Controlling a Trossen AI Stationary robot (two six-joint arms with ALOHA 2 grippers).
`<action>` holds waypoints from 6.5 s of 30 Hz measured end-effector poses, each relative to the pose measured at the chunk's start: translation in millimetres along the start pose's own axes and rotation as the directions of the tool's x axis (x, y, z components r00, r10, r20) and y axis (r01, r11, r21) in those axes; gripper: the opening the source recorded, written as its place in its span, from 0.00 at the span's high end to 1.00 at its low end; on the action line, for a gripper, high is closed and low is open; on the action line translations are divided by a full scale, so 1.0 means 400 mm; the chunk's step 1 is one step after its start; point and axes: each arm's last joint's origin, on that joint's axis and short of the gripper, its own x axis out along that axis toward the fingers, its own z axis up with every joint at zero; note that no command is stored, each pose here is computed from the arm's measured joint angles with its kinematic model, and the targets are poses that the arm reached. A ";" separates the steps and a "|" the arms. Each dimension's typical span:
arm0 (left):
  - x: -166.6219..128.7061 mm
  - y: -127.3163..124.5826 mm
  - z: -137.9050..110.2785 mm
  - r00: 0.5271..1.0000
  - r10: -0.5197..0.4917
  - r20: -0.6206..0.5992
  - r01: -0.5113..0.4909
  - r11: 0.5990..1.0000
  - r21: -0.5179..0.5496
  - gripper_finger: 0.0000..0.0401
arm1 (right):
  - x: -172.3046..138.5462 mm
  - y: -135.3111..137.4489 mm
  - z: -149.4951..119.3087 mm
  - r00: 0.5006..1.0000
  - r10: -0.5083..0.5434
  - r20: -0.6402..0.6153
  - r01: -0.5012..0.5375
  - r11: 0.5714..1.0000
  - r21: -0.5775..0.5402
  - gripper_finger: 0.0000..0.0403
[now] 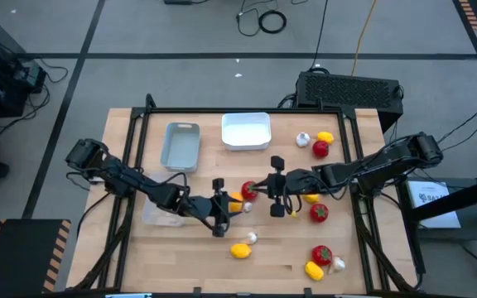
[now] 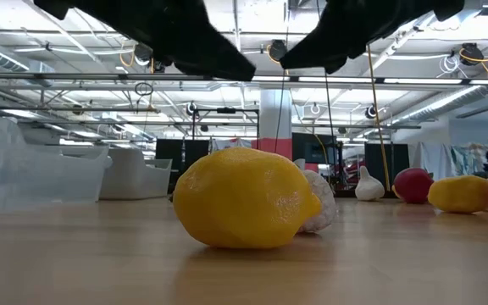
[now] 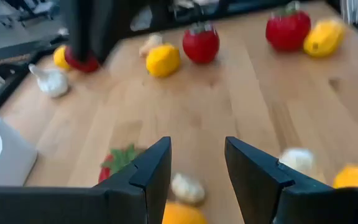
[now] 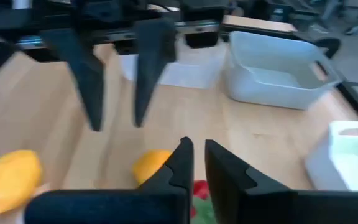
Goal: Sort produce into baskets
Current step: Put the red tomato into the white bin
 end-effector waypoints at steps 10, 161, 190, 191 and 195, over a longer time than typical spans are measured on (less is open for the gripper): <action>-0.030 0.016 -0.055 0.963 0.083 -0.256 -0.053 0.991 0.124 0.54 | 0.003 -0.013 0.015 0.998 -0.016 0.060 0.012 0.998 0.065 0.65; -0.503 0.278 -0.139 0.763 0.642 0.078 -0.632 0.765 -0.126 0.34 | 0.058 -0.306 0.091 0.449 0.054 -0.892 0.607 0.715 0.348 0.06; -0.504 0.276 -0.138 0.788 0.609 0.091 -0.590 0.789 -0.172 0.34 | -0.030 0.074 -0.074 0.009 0.121 -0.993 0.719 0.689 0.090 0.06; -0.504 0.276 -0.137 0.788 0.609 0.092 -0.590 0.789 -0.173 0.34 | -0.029 0.073 -0.082 0.007 0.122 -0.992 0.718 0.691 0.090 0.06; -0.504 0.276 -0.137 0.788 0.609 0.093 -0.589 0.789 -0.175 0.34 | -0.020 0.063 -0.118 -0.006 0.154 -0.988 0.697 0.709 0.106 0.06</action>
